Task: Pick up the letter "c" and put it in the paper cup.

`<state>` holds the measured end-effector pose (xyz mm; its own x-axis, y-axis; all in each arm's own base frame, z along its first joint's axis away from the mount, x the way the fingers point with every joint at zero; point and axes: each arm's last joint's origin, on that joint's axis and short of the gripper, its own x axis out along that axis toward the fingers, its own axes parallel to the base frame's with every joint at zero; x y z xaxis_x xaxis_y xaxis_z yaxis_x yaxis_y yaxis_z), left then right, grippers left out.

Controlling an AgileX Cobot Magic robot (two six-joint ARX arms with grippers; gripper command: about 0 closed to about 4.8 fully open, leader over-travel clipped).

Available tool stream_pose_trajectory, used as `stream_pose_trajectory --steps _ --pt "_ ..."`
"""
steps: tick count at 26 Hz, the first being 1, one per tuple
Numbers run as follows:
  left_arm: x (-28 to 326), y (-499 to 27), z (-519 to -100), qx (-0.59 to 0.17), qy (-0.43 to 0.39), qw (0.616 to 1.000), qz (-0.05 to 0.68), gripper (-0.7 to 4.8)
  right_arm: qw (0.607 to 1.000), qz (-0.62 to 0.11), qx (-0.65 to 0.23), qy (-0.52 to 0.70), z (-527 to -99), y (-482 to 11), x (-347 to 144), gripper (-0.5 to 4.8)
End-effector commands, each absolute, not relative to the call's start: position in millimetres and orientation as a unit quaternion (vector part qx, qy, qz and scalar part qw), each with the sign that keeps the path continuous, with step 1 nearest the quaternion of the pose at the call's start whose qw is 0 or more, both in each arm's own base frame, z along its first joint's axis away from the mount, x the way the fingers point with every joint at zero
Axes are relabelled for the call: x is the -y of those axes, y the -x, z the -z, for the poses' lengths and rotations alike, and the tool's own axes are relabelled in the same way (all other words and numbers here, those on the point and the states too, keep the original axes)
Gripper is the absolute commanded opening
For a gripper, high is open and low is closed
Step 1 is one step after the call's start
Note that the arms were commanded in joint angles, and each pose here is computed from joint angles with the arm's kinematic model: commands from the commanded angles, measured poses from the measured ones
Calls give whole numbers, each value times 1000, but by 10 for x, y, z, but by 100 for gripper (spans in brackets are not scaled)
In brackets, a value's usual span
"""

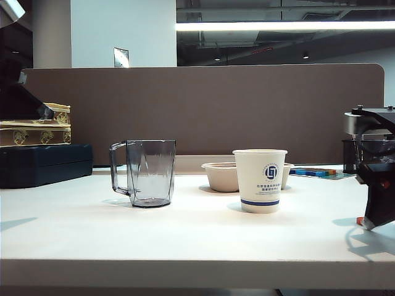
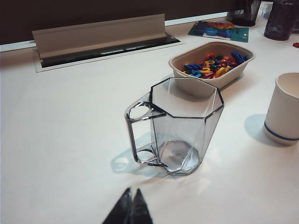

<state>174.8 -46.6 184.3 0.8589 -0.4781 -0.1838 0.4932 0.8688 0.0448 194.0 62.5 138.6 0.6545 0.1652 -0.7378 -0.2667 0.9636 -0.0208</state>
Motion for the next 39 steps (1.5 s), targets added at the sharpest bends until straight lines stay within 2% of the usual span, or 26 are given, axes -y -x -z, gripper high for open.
stream_pose_trajectory --steps 1,10,30,33,38,39 --pt "468 -1757 -1872 -74 -48 964 252 3 910 -122 -391 59 -1385 -1971 -640 258" --pt "468 -1757 -1871 -71 -60 963 253 3 898 -120 -418 64 -1270 -1989 -646 257" --pt "468 -1757 -1870 -71 -60 963 253 3 897 -117 -422 64 -1257 -1988 -644 251" --pt "469 -1757 -1870 -71 -60 963 253 3 896 -114 -425 64 -1253 -1984 -642 230" --pt "468 -1757 -1870 -71 -60 963 253 3 895 -114 -426 64 -1252 -1983 -642 229" --pt "469 -1757 -1870 -71 -60 963 253 3 895 -114 -426 64 -1250 -1982 -641 204"
